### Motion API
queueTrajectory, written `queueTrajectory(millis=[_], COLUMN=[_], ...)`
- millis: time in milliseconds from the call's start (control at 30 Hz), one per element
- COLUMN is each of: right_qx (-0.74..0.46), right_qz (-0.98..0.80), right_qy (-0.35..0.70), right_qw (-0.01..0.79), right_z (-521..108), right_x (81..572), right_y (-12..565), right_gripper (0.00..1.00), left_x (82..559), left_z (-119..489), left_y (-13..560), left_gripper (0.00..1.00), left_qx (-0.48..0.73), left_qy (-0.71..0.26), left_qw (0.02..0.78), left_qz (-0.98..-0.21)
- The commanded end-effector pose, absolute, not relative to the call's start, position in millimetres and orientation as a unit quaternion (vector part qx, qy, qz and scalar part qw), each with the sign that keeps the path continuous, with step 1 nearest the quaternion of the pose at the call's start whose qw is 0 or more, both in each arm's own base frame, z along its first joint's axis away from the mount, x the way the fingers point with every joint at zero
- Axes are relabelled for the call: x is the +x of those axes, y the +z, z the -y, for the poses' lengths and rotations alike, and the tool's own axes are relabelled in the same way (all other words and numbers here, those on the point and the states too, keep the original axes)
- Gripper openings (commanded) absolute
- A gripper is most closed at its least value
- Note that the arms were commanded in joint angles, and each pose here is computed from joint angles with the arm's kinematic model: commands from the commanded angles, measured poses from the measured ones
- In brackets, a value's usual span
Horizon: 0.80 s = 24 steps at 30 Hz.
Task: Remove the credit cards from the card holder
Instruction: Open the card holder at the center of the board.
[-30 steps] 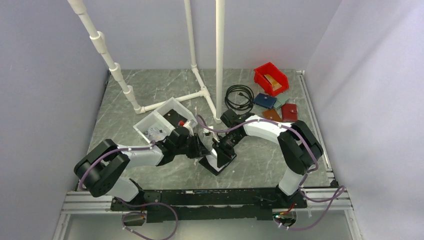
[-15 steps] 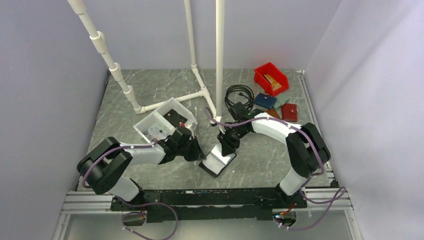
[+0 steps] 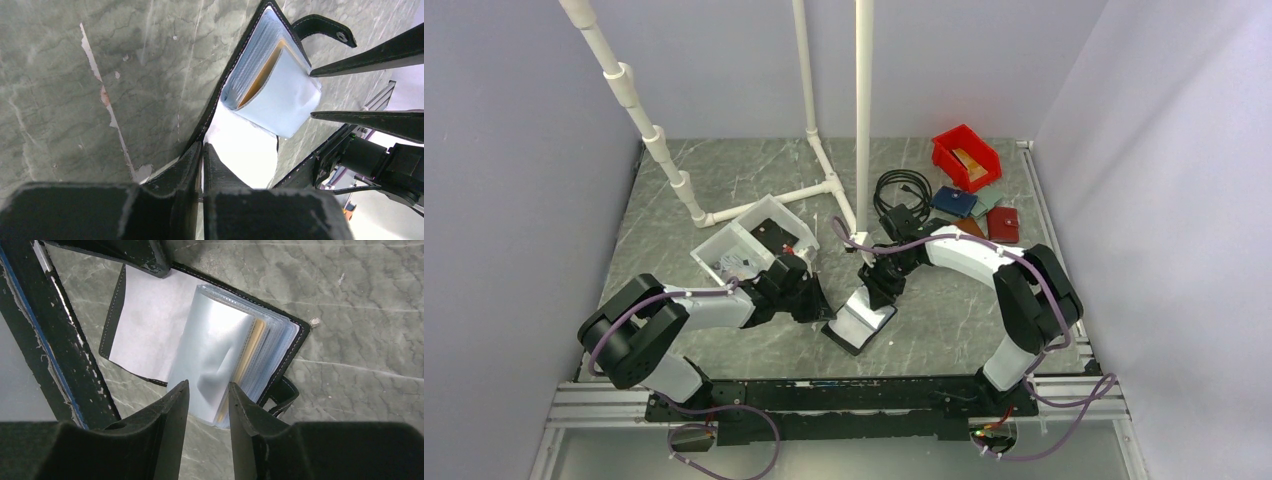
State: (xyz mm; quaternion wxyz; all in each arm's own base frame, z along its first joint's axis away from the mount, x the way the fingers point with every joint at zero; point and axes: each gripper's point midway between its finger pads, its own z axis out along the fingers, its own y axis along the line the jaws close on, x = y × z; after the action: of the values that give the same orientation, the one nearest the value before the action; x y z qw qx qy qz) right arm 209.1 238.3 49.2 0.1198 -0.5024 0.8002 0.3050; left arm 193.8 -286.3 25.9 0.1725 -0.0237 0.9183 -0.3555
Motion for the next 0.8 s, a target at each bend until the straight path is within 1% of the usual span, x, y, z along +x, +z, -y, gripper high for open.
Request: queueTrajectory(millis=[0, 433, 467, 500, 533, 767], right_qx=[-0.503, -0.504, -0.503, -0.512, -0.504, -0.515], right_qz=[-0.797, -0.77, -0.768, -0.757, -0.763, -0.745], right_qy=[0.313, 0.381, 0.385, 0.389, 0.394, 0.42], right_qw=[0.117, 0.091, 0.089, 0.116, 0.088, 0.055], right_z=[-242, -255, -256, -265, -259, -269], right_x=[208, 187, 187, 196, 185, 165], right_y=[47, 59, 60, 61, 60, 57], right_gripper=[0.38, 0.34, 0.34, 0.34, 0.34, 0.34], left_x=[202, 201, 202, 201, 201, 203], left_z=[293, 293, 293, 294, 294, 292], left_y=[35, 41, 42, 43, 45, 59], left_gripper=[0.12, 0.15, 0.16, 0.19, 0.21, 0.36], left_qx=[-0.015, -0.014, -0.015, -0.016, -0.017, -0.03], left_qy=[-0.366, -0.372, -0.375, -0.378, -0.381, -0.392], left_qw=[0.188, 0.192, 0.193, 0.192, 0.194, 0.212], left_qz=[-0.911, -0.908, -0.907, -0.906, -0.904, -0.895])
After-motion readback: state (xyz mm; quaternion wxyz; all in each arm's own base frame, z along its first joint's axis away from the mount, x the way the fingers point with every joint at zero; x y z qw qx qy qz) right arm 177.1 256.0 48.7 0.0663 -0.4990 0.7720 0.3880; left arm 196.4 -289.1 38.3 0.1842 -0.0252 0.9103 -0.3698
